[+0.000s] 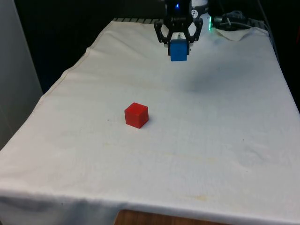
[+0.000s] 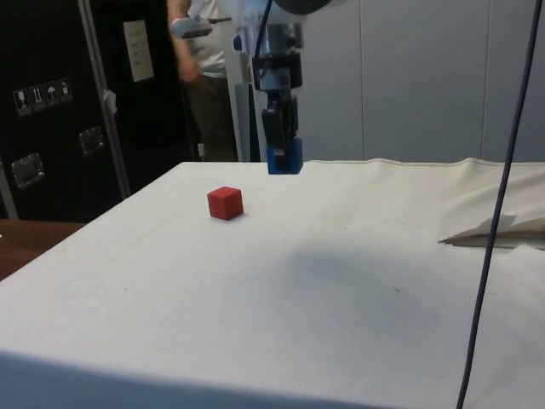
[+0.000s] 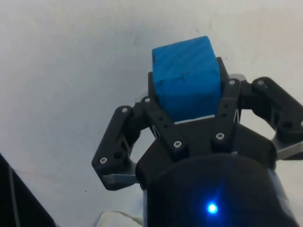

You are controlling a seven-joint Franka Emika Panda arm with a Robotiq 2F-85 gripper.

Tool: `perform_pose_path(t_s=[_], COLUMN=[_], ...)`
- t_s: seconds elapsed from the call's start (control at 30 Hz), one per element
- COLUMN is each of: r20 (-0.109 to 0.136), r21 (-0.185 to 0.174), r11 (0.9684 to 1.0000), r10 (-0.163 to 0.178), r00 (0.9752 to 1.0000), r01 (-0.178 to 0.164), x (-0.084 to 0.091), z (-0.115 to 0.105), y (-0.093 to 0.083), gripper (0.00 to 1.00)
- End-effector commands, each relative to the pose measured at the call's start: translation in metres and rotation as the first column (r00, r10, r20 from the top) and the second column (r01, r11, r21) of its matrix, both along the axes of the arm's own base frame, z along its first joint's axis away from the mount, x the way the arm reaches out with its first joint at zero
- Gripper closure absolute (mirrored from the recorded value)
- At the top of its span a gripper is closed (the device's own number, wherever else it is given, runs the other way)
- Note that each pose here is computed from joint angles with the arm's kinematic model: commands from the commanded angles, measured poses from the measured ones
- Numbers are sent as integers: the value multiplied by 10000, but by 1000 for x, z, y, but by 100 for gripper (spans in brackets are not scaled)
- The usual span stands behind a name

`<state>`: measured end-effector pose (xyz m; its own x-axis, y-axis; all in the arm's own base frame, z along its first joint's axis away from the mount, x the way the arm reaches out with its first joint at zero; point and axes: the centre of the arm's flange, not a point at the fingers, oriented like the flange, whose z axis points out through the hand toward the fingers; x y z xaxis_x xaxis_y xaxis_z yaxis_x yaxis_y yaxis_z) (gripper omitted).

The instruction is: Stack the two cubes.

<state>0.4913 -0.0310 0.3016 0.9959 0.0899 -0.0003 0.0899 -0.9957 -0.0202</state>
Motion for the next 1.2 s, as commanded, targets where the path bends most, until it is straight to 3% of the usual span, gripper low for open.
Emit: perform_pose_path(t_s=[0.0,0.17,0.63,0.8,0.83,0.87,1.03,1.17], r20=[-91,-48,-165,-158,-62,-146,-78,-156], r21=[-18,1,-112,-166,-262,-179,-308,-311], r11=[10000,10000,9999,9998,9996,9998,9995,9995], r10=[-15,-69,-85,-82,-100,-73,-102,-42], r00=[10000,10000,9998,9998,9999,9999,9999,9999], r01=[15,69,83,80,98,70,99,38], x=[3,10,58,74,71,78,92,110], z=[3,11,13,12,13,13,13,12], y=[-2,-6,-30,-37,-35,-38,-44,-47], gripper=[100,100,100,100,100,100,100,100])
